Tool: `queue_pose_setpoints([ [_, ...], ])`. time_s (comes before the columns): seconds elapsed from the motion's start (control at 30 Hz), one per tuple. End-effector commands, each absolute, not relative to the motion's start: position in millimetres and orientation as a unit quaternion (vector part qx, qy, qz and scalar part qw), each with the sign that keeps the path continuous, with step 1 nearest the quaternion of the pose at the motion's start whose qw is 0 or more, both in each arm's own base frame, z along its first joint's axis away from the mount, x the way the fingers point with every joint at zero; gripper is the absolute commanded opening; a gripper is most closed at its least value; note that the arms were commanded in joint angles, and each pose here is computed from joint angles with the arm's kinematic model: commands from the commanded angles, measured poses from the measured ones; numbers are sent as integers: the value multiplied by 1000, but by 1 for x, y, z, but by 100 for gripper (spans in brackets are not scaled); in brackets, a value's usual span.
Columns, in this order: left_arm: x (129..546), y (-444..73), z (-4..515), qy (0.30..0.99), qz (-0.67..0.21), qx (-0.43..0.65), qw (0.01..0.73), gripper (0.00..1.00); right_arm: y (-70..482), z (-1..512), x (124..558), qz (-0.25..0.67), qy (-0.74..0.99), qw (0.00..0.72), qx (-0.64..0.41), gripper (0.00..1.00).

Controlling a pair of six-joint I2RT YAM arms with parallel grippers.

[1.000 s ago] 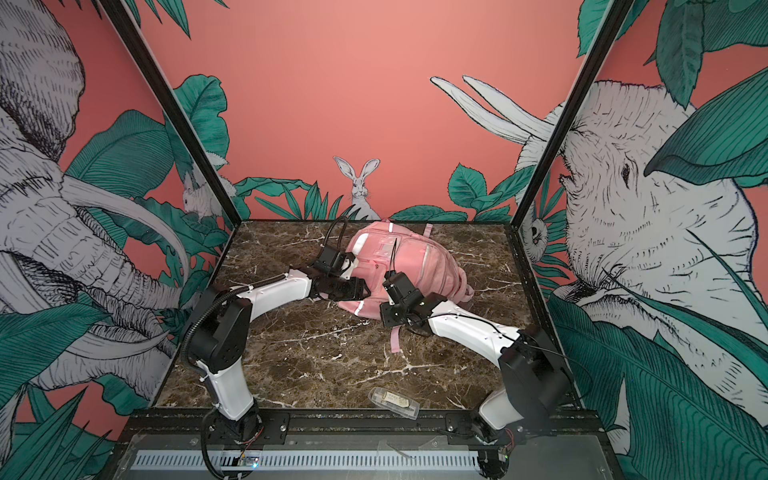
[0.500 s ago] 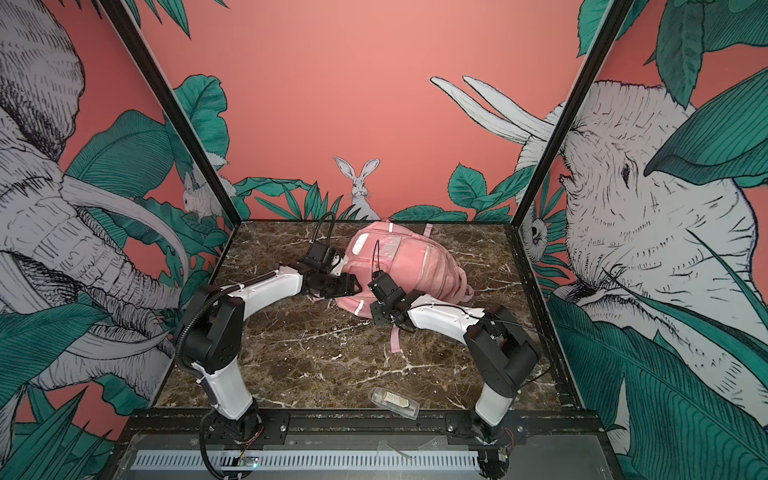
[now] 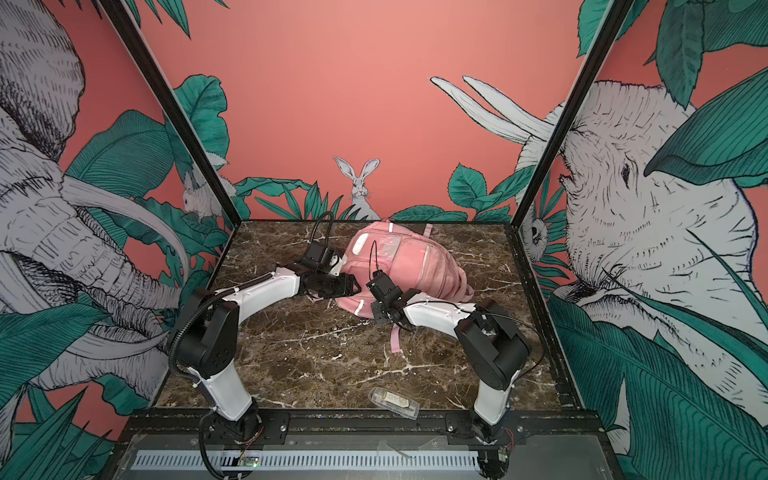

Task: Pack the student bag
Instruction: 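Pull the zipper along the pocket with the right gripper while the left holds the bag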

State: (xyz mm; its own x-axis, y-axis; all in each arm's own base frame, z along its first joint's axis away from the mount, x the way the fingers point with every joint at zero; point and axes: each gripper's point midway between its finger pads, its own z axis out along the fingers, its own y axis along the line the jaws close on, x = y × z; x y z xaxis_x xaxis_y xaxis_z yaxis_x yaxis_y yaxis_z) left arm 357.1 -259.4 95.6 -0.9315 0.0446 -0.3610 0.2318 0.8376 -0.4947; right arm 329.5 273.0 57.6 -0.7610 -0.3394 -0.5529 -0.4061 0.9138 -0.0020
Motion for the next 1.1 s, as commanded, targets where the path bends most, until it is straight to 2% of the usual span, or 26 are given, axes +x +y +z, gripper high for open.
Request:
queue_pose_setpoints([
  [0.0,351,-252,105,943,-273,74,175,70,273,56,339,56,932,302,-192,22],
  [0.37,350,-248,102,945,-269,73,172,70,268,33,348,45,927,325,-181,21],
  [0.47,350,-246,100,945,-269,71,171,70,260,29,347,37,924,341,-172,30],
  [0.53,349,-247,100,945,-272,70,169,70,257,28,347,29,923,345,-171,31],
  [0.77,348,-257,107,937,-299,67,168,71,263,47,342,56,917,350,-183,13],
  [0.93,342,-265,112,934,-307,70,167,72,271,61,331,85,921,327,-195,9],
  [1.07,335,-279,115,931,-318,71,166,72,292,76,316,154,916,301,-217,8],
])
